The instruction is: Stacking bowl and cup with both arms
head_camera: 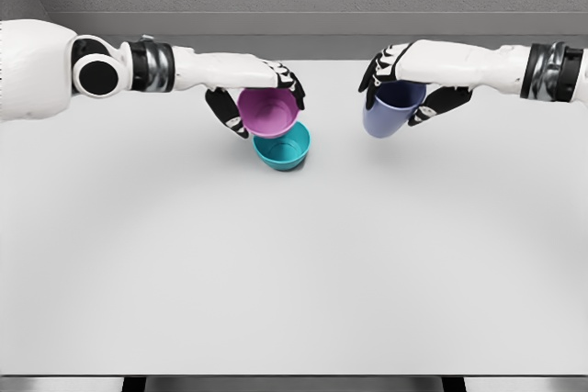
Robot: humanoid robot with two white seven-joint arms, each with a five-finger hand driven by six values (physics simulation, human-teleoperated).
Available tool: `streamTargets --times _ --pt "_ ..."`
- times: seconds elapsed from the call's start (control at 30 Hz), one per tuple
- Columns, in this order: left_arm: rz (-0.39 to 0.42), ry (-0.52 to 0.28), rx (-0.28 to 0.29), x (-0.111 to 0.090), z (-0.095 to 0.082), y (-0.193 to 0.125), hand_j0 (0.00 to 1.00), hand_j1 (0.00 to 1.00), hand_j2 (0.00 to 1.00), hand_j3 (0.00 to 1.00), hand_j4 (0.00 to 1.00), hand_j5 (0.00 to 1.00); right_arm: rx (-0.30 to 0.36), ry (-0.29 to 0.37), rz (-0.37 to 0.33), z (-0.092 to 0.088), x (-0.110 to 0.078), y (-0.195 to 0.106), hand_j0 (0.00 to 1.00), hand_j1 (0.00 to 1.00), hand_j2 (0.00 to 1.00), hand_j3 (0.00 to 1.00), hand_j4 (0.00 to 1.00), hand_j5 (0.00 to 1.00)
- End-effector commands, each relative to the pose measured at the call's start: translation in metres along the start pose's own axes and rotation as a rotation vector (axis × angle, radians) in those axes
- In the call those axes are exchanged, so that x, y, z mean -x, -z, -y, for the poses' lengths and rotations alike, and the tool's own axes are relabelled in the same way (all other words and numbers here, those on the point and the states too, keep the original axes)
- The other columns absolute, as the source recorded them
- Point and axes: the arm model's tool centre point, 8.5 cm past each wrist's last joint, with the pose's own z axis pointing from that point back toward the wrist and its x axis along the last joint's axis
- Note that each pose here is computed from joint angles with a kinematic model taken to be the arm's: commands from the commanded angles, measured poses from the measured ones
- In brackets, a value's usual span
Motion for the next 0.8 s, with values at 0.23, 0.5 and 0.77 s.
streamTargets --times 0.23,0.5,0.77 --pt "0.019 -0.012 0.001 -0.005 0.002 0.009 0.64 0.64 0.64 0.64 0.64 0.64 0.006 0.006 0.001 0.001 0.0 0.0 0.53 0.53 0.53 0.53 0.53 0.53" --pt "0.027 -0.016 0.007 -0.007 0.006 0.014 0.64 0.64 0.64 0.64 0.64 0.64 0.007 0.008 0.009 0.0 -0.001 0.003 0.53 0.53 0.53 0.53 0.53 0.53" --pt "0.025 -0.024 0.013 -0.006 0.012 0.015 0.64 0.64 0.64 0.64 0.64 0.64 0.007 0.01 0.01 -0.001 -0.002 0.004 0.53 0.53 0.53 0.53 0.53 0.53"
